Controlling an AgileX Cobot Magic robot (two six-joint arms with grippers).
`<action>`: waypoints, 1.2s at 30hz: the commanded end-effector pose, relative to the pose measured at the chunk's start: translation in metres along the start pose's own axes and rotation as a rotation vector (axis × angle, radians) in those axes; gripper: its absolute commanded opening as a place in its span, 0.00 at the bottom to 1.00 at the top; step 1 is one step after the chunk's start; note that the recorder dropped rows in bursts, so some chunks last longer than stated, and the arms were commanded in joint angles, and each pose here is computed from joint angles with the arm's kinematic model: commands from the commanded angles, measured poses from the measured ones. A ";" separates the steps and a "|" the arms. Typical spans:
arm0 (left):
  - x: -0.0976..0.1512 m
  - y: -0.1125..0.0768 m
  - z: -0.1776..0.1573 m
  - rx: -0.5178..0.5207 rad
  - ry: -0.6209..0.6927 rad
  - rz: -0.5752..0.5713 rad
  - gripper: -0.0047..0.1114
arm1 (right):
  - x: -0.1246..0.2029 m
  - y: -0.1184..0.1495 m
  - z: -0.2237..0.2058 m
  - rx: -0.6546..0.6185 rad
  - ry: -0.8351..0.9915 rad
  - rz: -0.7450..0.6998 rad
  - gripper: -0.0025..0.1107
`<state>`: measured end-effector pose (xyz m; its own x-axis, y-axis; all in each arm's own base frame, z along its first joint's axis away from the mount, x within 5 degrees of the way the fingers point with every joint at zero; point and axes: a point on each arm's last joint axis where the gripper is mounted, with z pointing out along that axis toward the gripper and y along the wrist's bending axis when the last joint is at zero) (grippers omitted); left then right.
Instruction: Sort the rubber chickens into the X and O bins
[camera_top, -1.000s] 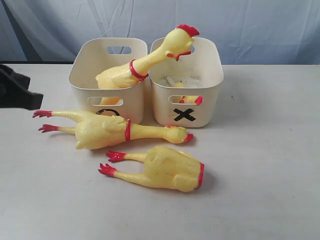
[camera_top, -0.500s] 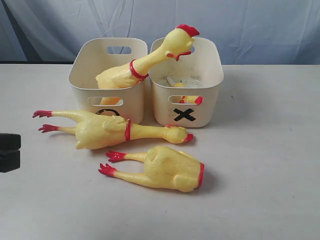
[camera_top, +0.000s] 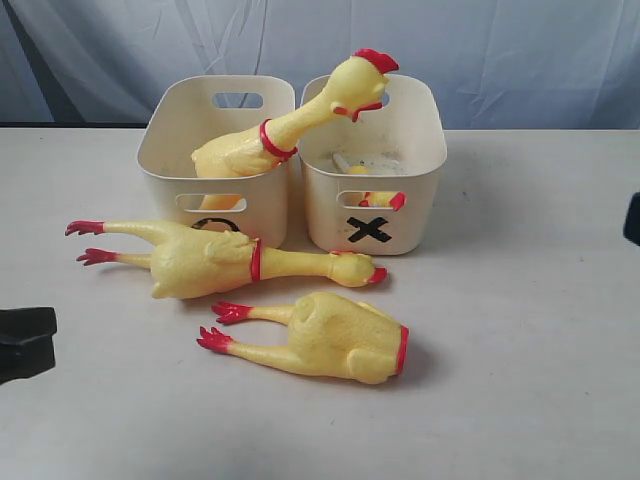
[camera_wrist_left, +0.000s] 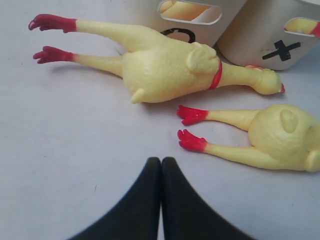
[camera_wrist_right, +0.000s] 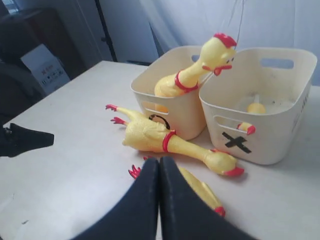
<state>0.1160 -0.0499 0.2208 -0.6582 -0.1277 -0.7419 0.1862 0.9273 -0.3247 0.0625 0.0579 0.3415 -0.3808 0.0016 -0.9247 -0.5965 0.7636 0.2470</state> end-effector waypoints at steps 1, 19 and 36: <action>-0.001 0.000 -0.001 0.009 -0.032 -0.033 0.04 | 0.002 -0.006 0.018 0.017 0.090 0.015 0.01; -0.054 -0.006 0.036 -0.049 -0.219 0.212 0.42 | 0.002 -0.009 0.026 0.030 0.109 0.011 0.01; -0.039 -0.001 0.059 -0.075 -0.030 0.174 0.42 | 0.042 -0.046 0.138 0.064 0.575 0.006 0.01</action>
<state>0.1825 -0.0664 0.2151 -0.5948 0.0431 -0.8027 0.2517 0.9584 -0.1350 0.1559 0.1036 0.2668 -0.6708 -0.3266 -0.6659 -0.5775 0.7933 0.1927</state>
